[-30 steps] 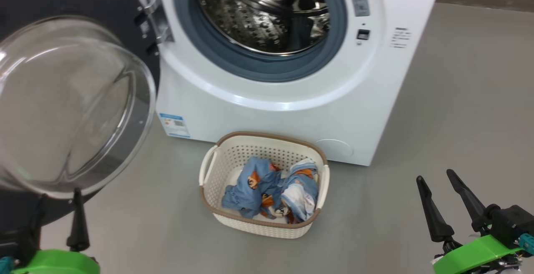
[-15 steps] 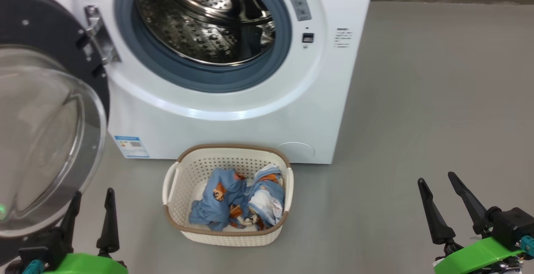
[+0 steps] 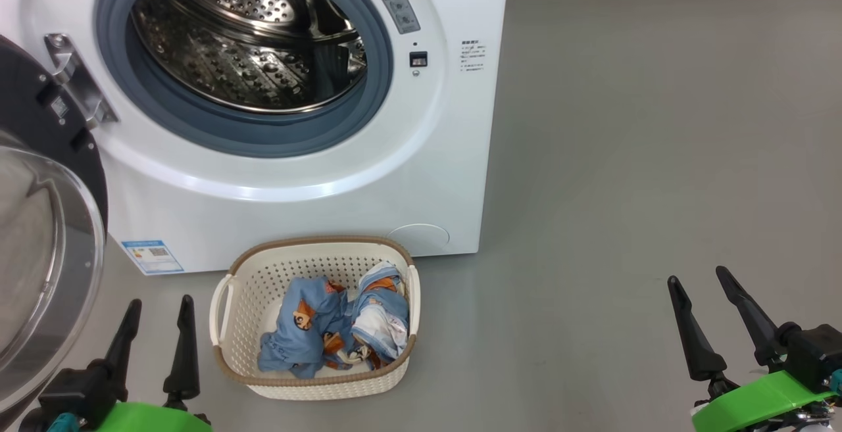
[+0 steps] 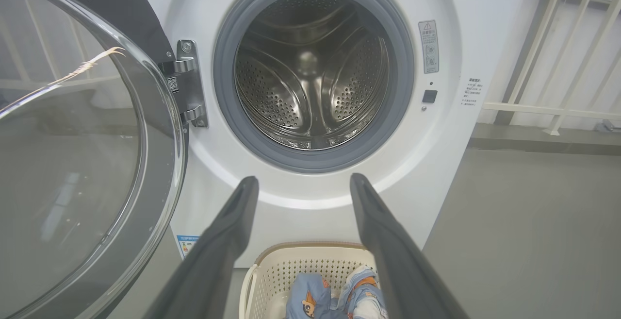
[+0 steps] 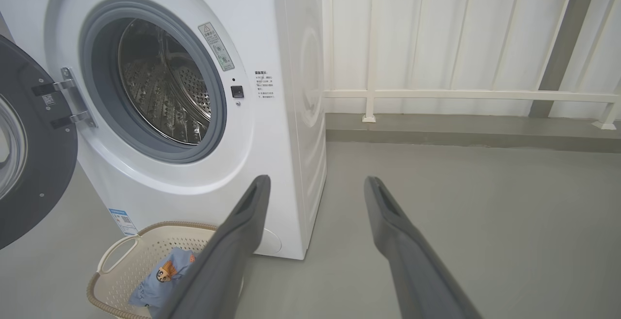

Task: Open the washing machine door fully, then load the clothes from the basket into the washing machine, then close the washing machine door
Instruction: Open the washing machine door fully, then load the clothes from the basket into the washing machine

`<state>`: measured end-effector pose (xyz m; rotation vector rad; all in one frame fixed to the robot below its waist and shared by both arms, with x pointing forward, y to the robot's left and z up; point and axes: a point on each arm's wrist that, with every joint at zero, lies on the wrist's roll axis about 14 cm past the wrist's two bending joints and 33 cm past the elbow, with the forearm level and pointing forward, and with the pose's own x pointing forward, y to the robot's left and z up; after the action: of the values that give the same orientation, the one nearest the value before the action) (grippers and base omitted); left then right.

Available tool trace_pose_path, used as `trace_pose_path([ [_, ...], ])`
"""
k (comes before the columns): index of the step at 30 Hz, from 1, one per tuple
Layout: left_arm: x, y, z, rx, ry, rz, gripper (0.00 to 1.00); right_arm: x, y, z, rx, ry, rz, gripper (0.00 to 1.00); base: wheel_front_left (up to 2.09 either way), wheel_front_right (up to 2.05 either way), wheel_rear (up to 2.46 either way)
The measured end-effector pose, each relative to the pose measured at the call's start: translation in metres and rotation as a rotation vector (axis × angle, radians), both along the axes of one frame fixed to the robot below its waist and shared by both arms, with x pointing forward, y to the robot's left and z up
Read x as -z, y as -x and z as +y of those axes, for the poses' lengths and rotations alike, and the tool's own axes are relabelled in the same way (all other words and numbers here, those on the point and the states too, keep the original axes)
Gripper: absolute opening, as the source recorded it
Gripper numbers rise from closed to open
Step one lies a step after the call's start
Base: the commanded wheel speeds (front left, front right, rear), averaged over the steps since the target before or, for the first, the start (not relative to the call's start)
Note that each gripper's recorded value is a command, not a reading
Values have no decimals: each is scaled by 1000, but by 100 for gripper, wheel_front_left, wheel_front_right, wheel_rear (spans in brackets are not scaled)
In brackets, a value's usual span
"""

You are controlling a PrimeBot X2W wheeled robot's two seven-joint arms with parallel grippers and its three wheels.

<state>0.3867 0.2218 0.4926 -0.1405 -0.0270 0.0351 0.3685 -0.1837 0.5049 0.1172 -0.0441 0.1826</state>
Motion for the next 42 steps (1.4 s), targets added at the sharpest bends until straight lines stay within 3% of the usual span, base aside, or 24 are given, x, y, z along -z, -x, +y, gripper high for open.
trace_pose_path([
  [22,6,2,-15,46,45,13,100,-3,5,-6,29,-13,-9,100,1,-4,3],
  [42,15,0,-25,90,44,43,100,3,5,-6,35,-22,6,100,69,-136,66],
])
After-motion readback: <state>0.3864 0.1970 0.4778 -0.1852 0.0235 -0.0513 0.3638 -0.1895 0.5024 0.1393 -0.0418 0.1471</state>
